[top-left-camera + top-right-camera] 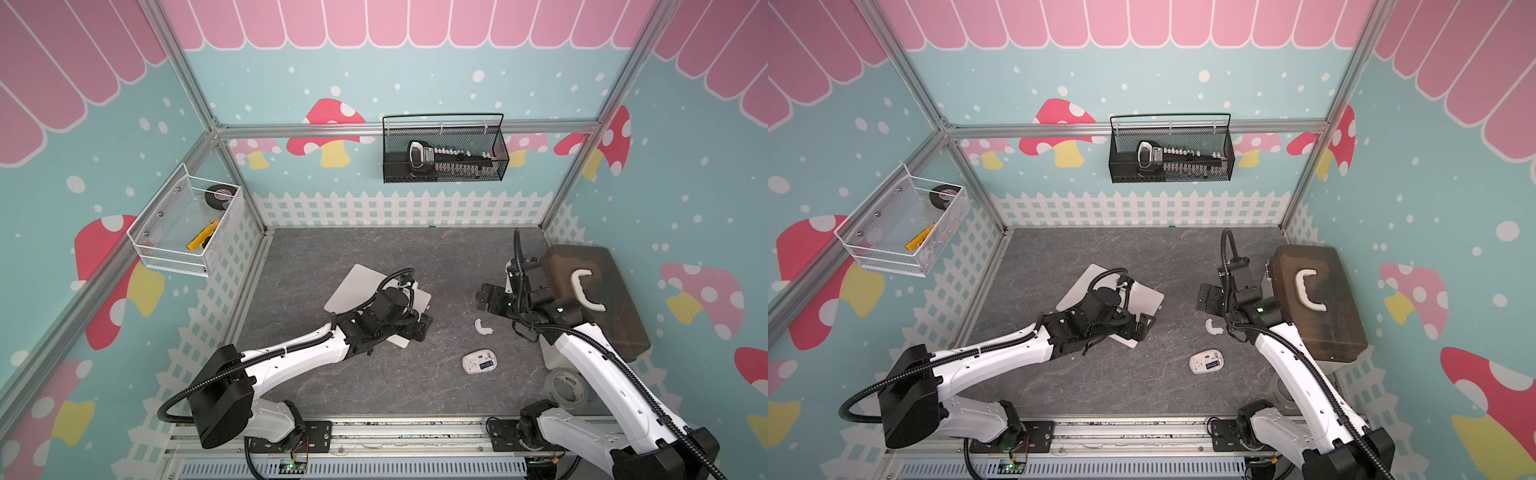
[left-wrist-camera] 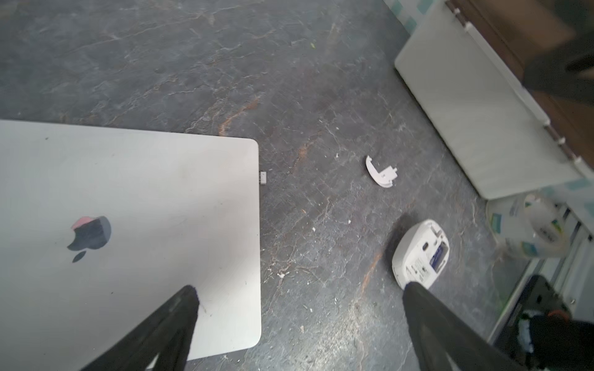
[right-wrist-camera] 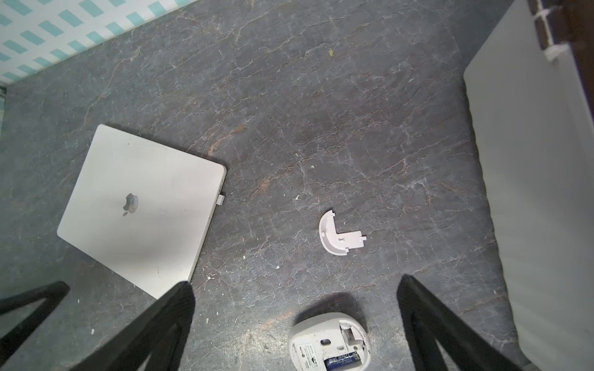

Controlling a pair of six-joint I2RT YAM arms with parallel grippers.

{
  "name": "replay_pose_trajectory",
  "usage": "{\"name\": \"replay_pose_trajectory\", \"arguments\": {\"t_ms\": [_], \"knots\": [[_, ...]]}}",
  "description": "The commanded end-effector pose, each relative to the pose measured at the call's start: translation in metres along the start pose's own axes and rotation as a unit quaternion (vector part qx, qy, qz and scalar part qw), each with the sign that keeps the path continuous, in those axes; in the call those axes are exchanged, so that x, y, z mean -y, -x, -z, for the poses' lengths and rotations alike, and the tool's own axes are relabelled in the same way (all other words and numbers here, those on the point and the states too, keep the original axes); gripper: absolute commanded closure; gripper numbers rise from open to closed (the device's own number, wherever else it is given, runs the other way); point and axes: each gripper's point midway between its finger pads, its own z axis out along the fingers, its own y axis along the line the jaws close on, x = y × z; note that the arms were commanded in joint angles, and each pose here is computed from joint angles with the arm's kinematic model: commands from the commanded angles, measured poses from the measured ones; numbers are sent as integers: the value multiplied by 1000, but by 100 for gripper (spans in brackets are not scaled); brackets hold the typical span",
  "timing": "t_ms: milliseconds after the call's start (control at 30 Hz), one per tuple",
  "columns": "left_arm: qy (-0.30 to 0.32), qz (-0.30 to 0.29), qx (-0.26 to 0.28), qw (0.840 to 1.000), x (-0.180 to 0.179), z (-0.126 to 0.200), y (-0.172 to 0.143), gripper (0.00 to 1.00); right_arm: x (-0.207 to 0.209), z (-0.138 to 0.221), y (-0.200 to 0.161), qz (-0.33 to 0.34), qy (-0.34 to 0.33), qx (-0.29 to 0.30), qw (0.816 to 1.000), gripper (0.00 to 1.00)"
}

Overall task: Insert the wireless mouse receiver into the laptop
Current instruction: Pick up the mouse from the center of the board.

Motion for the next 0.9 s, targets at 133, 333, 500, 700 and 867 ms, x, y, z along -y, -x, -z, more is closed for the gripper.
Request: {"name": "replay_pose_trajectory", "arguments": {"t_ms": [133,333,500,700,867], "knots": [[-7,-167,-24,986,29,2,-17,1,-3,21,10,-43,27,10,999,2],[-24,-163,-31,986,38,2,-25,1,14,30,18,-71,-9,37,997,2],[-36,-217,-40,975,57,-1,-42,1,24,36,27,-109,-23,68,991,3],[-85,-270,-61,957,88,-16,-65,1,35,38,42,-153,-35,97,983,3],[-101,-319,-79,939,109,-40,-78,1,31,31,49,-171,-9,90,981,3]]}}
